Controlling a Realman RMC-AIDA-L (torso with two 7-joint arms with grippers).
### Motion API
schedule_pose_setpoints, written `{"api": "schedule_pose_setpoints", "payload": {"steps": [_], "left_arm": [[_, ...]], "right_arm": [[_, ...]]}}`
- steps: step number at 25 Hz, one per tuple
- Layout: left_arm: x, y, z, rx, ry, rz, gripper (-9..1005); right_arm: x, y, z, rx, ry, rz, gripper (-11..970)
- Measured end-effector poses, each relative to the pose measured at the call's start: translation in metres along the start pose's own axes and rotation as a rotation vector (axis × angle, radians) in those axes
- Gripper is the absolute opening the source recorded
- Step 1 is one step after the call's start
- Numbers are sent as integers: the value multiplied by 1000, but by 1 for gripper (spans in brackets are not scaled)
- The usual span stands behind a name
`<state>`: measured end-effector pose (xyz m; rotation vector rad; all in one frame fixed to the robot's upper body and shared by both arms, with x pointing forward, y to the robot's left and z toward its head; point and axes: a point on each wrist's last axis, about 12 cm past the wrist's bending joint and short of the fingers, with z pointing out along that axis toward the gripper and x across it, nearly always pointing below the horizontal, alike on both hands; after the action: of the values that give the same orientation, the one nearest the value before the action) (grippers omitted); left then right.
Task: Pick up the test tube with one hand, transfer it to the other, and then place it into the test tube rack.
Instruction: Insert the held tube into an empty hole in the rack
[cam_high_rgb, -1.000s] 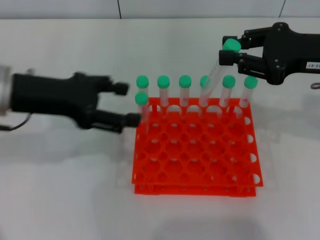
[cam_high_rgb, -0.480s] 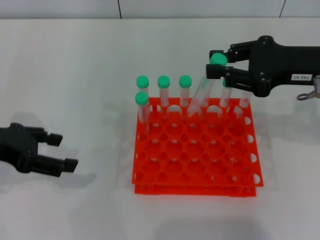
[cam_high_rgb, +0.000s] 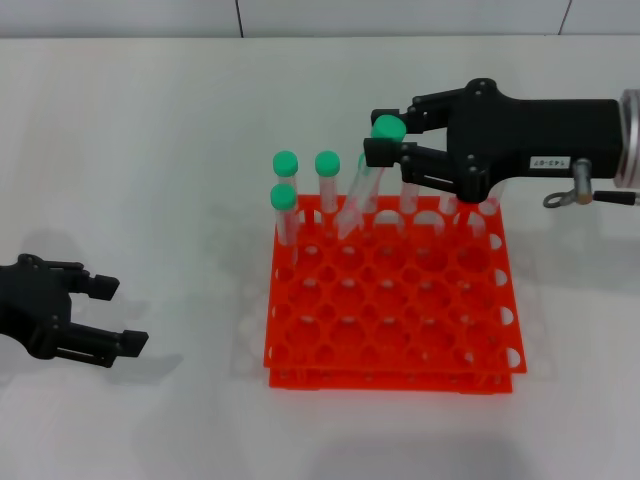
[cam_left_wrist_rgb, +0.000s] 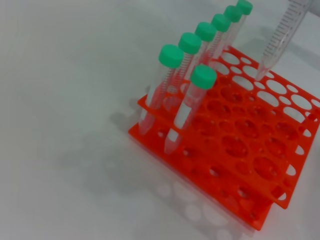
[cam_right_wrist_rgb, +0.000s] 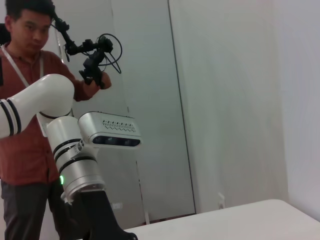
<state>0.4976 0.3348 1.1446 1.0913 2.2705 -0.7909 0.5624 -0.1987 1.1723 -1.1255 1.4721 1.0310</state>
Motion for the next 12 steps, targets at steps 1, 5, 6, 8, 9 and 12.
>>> {"api": "schedule_pose_setpoints", "payload": {"steps": [1, 5, 6, 8, 9, 12], "left_arm": [[0, 0, 1, 2, -1, 5, 884], [1, -1, 3, 8, -2, 20, 884], [1, -1, 3, 9, -3, 20, 884], [2, -2, 4, 10, -4, 22, 884], [2, -2, 4, 10, -5, 23, 884], [3, -2, 6, 14, -8, 23, 884]], "right_arm": [[0, 0, 1, 0, 2, -3, 265], [-2, 1, 4, -2, 4, -21, 265], [-3, 1, 5, -2, 3, -28, 265], [-3, 1, 7, 2, 7, -40, 265], [-2, 1, 9, 7, 12, -44, 265], [2, -1, 16, 30, 38, -56, 264]]}}
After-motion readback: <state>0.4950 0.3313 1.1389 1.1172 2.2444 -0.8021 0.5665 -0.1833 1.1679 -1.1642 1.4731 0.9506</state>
